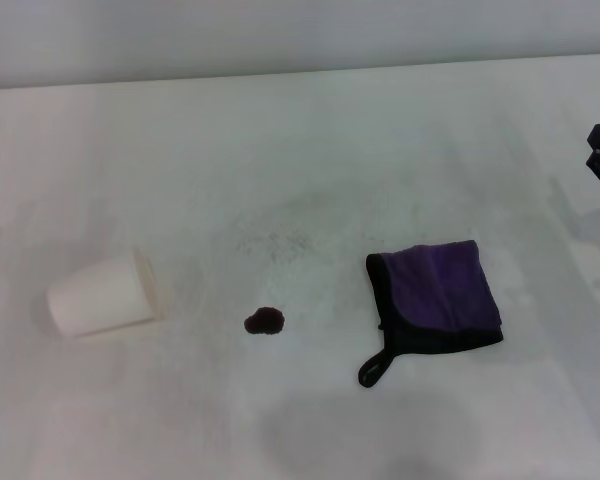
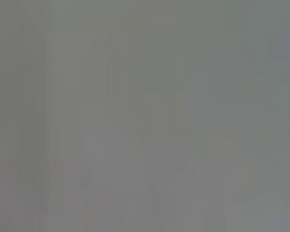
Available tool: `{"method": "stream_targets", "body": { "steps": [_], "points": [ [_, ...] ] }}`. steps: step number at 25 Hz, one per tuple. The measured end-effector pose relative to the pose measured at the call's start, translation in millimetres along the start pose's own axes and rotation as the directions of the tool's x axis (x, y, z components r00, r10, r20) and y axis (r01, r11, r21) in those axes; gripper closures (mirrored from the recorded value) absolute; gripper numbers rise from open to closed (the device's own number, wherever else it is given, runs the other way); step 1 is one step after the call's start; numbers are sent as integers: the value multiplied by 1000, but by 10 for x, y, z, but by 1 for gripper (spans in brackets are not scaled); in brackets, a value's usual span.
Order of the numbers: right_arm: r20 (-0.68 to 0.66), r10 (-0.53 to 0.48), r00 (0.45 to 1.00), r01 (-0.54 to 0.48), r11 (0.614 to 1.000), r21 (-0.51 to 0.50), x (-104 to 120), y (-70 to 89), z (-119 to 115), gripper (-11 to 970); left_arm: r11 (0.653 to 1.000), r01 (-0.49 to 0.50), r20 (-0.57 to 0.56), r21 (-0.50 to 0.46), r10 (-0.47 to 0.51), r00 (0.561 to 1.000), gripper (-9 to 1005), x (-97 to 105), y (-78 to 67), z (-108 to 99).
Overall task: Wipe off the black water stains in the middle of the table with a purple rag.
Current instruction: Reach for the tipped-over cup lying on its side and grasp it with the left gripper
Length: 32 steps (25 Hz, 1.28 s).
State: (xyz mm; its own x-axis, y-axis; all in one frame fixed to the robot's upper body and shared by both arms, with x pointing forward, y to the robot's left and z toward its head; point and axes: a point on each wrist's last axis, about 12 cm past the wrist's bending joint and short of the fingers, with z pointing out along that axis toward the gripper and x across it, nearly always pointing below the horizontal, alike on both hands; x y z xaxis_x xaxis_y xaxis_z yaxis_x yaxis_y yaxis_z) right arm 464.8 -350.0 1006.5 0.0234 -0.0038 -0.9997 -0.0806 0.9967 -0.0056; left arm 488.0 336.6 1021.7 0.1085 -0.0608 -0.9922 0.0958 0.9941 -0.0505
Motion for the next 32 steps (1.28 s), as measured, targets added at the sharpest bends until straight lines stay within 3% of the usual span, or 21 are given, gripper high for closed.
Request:
{"method": "stream_targets", "body": {
  "steps": [23,32],
  "points": [
    [-7,3,1000,-3,1000,-1,8,10,13,103,1000,0,-13,-2,0,1000,105,14,4,7],
    [-6,3,1000,-3,1000,0,5,8,17,103,998,61,-20,13,-61,998,106,-25,109,10]
  ]
}}
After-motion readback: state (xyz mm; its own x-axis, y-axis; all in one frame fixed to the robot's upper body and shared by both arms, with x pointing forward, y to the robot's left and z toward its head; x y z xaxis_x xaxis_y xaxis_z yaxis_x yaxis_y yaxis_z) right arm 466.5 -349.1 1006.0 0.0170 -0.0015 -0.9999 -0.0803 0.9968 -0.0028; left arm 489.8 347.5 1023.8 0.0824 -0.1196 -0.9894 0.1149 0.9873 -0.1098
